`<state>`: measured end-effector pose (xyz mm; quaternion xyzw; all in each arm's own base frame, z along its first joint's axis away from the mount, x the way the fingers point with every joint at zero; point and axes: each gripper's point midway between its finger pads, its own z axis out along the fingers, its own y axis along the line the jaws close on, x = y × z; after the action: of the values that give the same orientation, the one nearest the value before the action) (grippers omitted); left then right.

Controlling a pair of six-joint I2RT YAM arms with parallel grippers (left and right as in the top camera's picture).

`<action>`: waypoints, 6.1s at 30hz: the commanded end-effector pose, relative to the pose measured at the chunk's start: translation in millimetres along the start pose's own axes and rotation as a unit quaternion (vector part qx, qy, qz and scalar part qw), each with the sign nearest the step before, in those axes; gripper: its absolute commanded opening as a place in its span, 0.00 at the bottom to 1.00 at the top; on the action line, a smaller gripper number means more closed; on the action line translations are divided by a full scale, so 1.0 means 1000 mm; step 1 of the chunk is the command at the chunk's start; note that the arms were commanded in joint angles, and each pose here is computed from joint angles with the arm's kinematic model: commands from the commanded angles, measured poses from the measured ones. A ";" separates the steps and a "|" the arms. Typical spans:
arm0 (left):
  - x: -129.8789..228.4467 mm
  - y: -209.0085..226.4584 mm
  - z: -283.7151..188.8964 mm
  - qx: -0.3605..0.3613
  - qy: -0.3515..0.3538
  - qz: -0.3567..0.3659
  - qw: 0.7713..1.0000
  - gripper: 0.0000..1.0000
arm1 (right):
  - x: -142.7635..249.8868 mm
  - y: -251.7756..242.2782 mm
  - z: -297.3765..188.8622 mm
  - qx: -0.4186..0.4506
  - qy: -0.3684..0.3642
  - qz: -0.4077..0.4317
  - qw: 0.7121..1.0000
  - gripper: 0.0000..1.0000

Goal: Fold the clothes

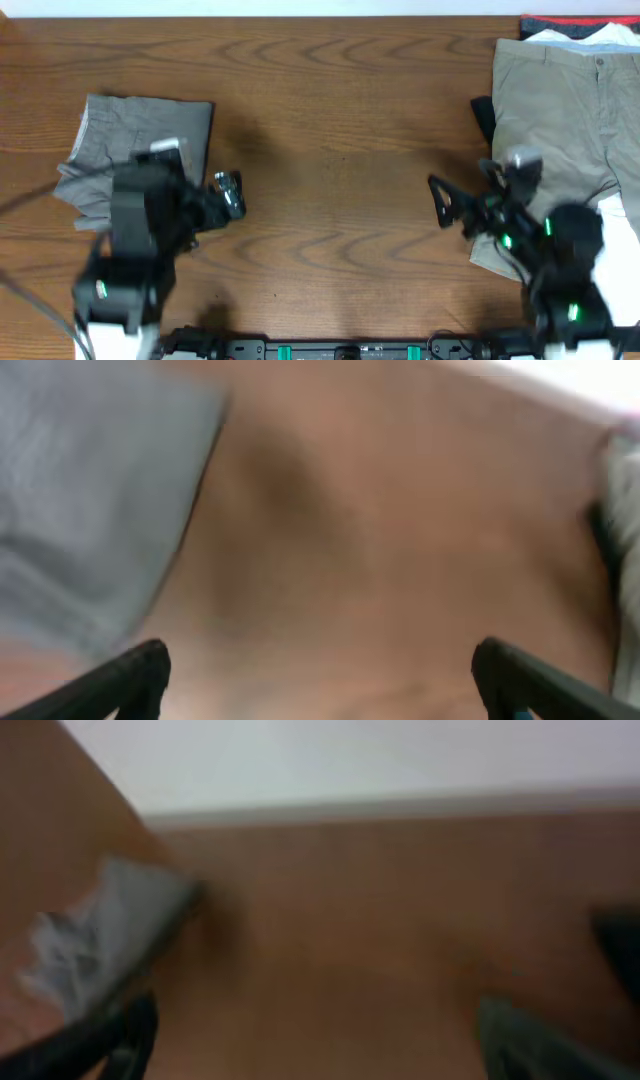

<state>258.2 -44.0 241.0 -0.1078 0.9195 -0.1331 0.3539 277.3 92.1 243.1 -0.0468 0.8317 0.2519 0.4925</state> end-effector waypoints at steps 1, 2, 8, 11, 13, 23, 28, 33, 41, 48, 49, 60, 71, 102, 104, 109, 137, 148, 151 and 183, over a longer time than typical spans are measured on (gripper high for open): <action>-0.032 -0.016 -0.009 -0.006 0.022 0.012 1.000 0.98 | -0.006 -0.027 0.025 0.059 0.084 -0.023 0.994 0.99; -0.038 -0.020 -0.010 -0.008 0.034 0.017 0.999 0.98 | -0.003 -0.034 0.035 0.069 0.126 -0.026 0.989 0.99; -0.050 -0.054 -0.002 0.062 0.066 0.011 0.996 0.98 | -0.009 -0.045 0.077 0.065 0.244 0.014 0.968 0.99; -0.053 -0.055 0.007 0.061 0.069 0.011 0.996 0.99 | -0.002 -0.047 0.093 0.049 0.270 0.030 0.961 0.99; -0.049 -0.053 0.015 0.056 0.085 0.020 0.995 0.96 | 0.001 -0.054 0.104 0.054 0.271 0.030 0.961 0.99; -0.009 -0.049 0.066 0.030 0.206 0.042 0.977 0.91 | 0.001 -0.195 0.074 0.380 0.223 0.132 0.888 0.94; 0.008 -0.066 0.082 0.041 0.234 0.077 0.968 0.90 | 0.043 -0.228 0.058 0.414 0.292 0.176 0.844 0.84; 0.009 -0.081 0.088 0.054 0.226 0.095 0.968 0.90 | 0.081 -0.232 0.060 0.407 0.356 0.198 0.817 0.71; 0.004 -0.085 0.090 0.060 0.214 0.099 0.970 0.90 | 0.128 -0.240 0.068 0.410 0.420 0.212 0.781 0.49; 0.003 -0.085 0.091 0.061 0.212 0.099 0.970 0.90 | 0.131 -0.238 0.072 0.403 0.422 0.216 0.783 0.27; 0.003 -0.086 0.091 0.062 0.211 0.099 0.970 0.90 | 0.131 -0.239 0.071 0.404 0.422 0.215 0.783 0.29; 0.003 -0.086 0.091 0.062 0.211 0.099 0.970 0.90 | 0.147 -0.238 0.070 0.407 0.428 0.221 0.777 0.23; 0.005 -0.084 0.090 0.059 0.217 0.098 0.969 0.90 | 0.096 -0.199 0.090 0.311 0.379 0.175 0.854 0.01; 0.000 -0.073 0.092 0.026 0.205 0.105 0.973 0.91 | 0.061 0.115 0.128 -0.032 0.302 -0.080 0.949 0.02; -0.001 -0.070 0.093 0.017 0.201 0.107 0.974 0.91 | 0.065 0.118 0.128 -0.021 0.301 -0.097 0.949 0.04; -0.002 -0.068 0.093 0.010 0.199 0.108 0.974 0.91 | 0.057 0.104 0.132 0.027 0.279 -0.116 0.953 0.07; -0.019 -0.159 0.210 0.162 0.120 0.157 0.967 0.80 | 0.020 -0.037 0.112 0.216 0.256 0.061 0.940 0.45; -0.007 -0.183 0.310 0.221 0.082 0.119 0.965 0.68 | 0.028 -0.039 0.108 0.230 0.267 0.088 0.932 0.20; 0.007 -0.181 0.313 0.217 0.103 0.122 0.963 0.57 | 0.022 -0.037 0.124 0.213 0.244 0.088 0.942 0.03; -0.065 -0.079 0.085 -0.023 0.041 0.189 0.981 0.58 | 0.205 -0.105 0.350 0.152 0.247 0.312 0.905 0.01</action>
<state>370.8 -119.5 233.3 0.0681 0.9448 -0.0551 0.3158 549.1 147.3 -5.3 0.2514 0.8868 0.2383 0.3061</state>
